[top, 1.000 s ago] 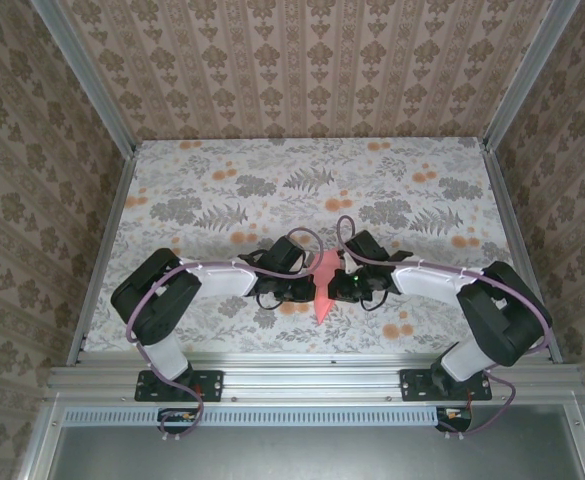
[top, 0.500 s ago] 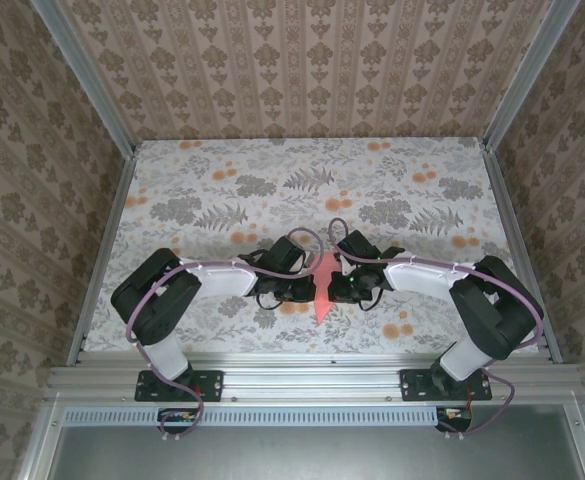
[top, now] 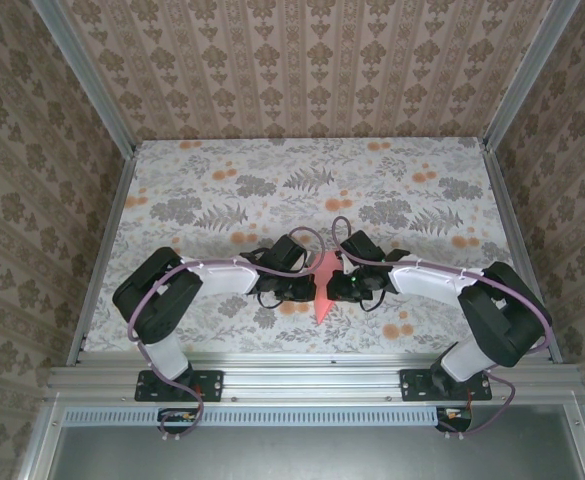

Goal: Fold a paper plane with a square sheet of paper (pick it up from the middle)
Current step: Fourth fold the wing at the center of the table.

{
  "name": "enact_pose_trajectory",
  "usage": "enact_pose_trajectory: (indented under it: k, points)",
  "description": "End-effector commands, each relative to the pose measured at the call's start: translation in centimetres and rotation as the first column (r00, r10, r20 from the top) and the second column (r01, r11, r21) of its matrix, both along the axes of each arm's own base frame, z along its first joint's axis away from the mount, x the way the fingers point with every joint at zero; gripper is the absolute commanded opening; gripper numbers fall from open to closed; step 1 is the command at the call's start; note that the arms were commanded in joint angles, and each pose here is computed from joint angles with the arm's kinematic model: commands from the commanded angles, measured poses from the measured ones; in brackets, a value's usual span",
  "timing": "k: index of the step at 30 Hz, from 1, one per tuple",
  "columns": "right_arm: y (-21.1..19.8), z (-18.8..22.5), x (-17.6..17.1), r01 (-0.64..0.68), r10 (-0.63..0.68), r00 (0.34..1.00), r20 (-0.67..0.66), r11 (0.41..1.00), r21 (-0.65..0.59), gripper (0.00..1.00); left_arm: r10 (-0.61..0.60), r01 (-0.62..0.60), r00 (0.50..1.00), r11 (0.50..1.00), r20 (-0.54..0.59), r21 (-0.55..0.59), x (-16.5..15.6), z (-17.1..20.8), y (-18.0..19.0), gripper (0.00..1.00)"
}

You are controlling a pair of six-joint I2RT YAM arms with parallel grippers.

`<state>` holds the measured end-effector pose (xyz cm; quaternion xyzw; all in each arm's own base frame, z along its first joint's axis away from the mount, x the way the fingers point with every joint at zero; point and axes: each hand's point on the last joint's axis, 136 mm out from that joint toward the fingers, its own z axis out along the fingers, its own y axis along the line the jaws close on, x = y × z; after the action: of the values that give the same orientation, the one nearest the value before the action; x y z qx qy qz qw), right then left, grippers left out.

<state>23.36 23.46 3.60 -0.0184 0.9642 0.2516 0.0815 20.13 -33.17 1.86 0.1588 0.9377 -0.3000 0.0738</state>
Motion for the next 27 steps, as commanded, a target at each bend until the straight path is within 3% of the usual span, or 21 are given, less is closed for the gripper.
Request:
enact_pose_trajectory:
  k: [1,10,27]
  points:
    - [-0.1,0.1,0.2,-0.006,0.006,1.0,-0.002,1.0,-0.028,0.16,-0.01,0.01,1.0,0.995,-0.002,0.097,-0.3,-2.4,1.2,0.06]
    - [-1.8,-1.3,-0.4,-0.02,0.016,0.999,-0.029,0.988,-0.152,0.12,-0.014,0.014,1.0,0.995,-0.003,0.101,-0.4,-2.5,1.3,0.06]
    - [0.9,0.3,0.4,-0.051,0.051,0.999,-0.001,0.995,-0.086,0.12,-0.014,0.015,1.0,0.997,-0.012,0.076,-0.6,-2.3,0.9,0.06]
